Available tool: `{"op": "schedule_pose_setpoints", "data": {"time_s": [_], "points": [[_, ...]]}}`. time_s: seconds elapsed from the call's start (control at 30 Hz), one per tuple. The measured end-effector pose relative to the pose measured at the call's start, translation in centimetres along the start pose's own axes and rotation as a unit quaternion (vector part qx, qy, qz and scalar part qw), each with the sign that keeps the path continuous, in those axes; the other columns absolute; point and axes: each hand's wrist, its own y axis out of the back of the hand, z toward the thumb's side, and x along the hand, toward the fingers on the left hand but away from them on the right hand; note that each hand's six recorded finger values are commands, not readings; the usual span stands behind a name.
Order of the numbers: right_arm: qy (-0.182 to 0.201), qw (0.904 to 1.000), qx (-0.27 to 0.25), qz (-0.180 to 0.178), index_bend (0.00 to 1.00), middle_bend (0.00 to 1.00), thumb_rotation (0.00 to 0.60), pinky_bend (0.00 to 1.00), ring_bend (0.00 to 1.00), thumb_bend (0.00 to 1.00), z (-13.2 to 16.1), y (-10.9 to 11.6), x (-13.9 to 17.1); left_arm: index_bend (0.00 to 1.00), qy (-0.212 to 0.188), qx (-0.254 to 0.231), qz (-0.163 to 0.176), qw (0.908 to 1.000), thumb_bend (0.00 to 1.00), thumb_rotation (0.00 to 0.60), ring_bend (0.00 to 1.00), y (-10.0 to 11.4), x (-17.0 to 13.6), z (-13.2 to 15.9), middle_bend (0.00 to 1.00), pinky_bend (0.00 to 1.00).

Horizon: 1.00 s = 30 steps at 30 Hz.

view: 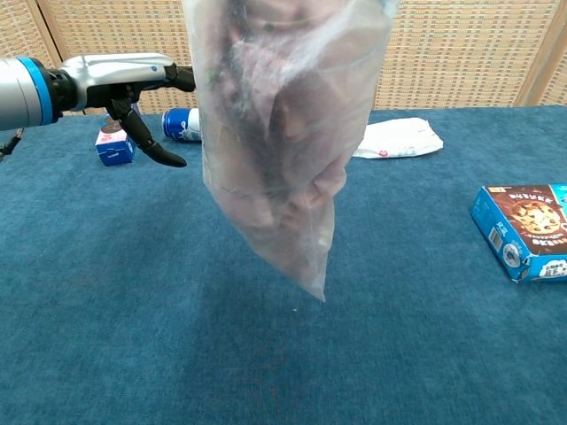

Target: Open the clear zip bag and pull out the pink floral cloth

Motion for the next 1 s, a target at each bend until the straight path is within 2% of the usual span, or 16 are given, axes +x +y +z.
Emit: {"op": "schedule_pose_setpoints", "data": {"time_s": [0.4,0.67,1.0], "points": [[-0.005,1.0,-0.004,0.001,0.79,0.52,0.6,0.23,0.43,0.82,-0.2,-0.3,-0.5,0.3,-0.005,-0.003,-0.012,0.9999,0.21,0.6,0.0,-1.1,0.2,0.3,0.0,0.0],[-0.002,1.0,-0.008,0.005,0.79,0.52,0.6,0.23,0.42,0.82,-0.1,-0.6,-0.6,0.31,-0.013,-0.009,-0.02,0.9997,0.25,0.6,0.0,-2.3,1.2,1.2,0.0,0.0],[0.0,0.9999,-0.01,0.004,0.79,0.52,0.6,0.23,0.42,0.82,0.2,-0.6,-0.8,0.39,-0.02,-0.015,-0.029,0.9993,0.27,0.6,0.0,-3.2,1.8,2.3,0.0,0.0]]}}
